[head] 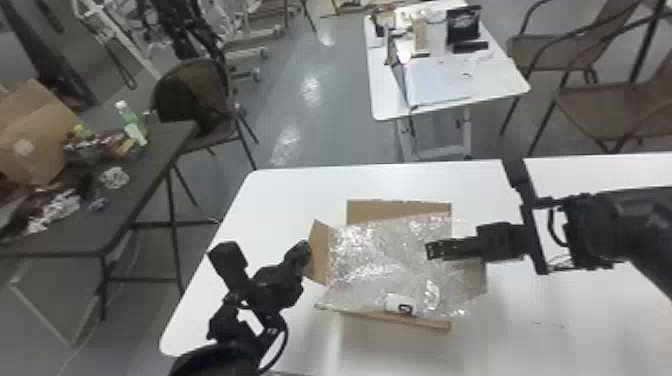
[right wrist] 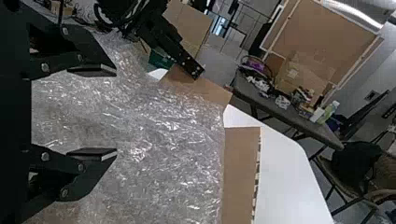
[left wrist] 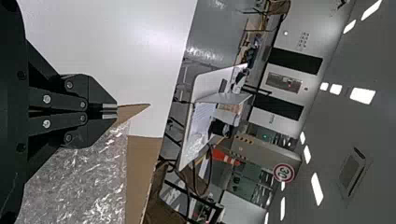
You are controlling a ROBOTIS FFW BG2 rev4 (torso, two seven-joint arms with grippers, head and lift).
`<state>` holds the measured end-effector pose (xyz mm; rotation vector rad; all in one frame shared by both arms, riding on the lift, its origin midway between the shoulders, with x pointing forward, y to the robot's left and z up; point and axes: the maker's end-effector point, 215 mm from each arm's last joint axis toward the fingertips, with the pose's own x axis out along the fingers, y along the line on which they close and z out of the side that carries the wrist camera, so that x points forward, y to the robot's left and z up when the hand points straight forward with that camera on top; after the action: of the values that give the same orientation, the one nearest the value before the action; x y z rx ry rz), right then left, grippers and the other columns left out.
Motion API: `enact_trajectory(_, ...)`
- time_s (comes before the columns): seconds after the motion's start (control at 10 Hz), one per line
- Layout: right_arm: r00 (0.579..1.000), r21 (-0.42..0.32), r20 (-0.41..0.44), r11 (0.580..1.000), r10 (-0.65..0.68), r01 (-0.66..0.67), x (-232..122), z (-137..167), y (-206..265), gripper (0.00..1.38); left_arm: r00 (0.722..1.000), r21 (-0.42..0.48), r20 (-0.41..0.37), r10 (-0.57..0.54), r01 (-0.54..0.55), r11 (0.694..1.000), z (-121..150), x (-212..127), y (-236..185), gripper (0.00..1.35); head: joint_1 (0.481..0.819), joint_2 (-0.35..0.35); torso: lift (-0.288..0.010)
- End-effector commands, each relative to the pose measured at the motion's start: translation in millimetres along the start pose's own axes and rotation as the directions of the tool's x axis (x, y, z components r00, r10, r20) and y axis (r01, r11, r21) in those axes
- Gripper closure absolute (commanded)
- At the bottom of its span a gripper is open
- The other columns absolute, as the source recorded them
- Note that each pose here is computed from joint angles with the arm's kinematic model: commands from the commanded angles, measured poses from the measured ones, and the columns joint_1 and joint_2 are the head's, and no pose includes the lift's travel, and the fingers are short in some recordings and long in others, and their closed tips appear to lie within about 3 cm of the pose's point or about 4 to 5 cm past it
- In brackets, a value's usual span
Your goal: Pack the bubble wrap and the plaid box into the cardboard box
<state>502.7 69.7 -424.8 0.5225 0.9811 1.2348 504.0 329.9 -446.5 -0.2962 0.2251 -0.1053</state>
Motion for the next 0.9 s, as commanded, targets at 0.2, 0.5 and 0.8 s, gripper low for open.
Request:
enact_trajectory(0.2,0.982,-0.288,0.185,0.954,-0.034,0.087,-50,89,37,0.21,0.999,0.002,0.023,0.023,-0.023,1.0,4,-9,11,1.17,0.695,0.35,-0.018)
enact_trajectory(0.5,0.774,-0.345,0.59,0.795,-0.229,0.499,-170,139,20,0.22,0.997,0.013,0.06,0.044,-0.045,0.999,14,-16,22,1.17,0.695,0.348,-0.018)
enact_trajectory(0.8,0.536,-0.206,0.769,0.659,-0.349,0.724,-262,97,-16,0.22,0.996,0.003,0.069,0.061,-0.062,0.998,15,-23,31,1.17,0.695,0.247,-0.018)
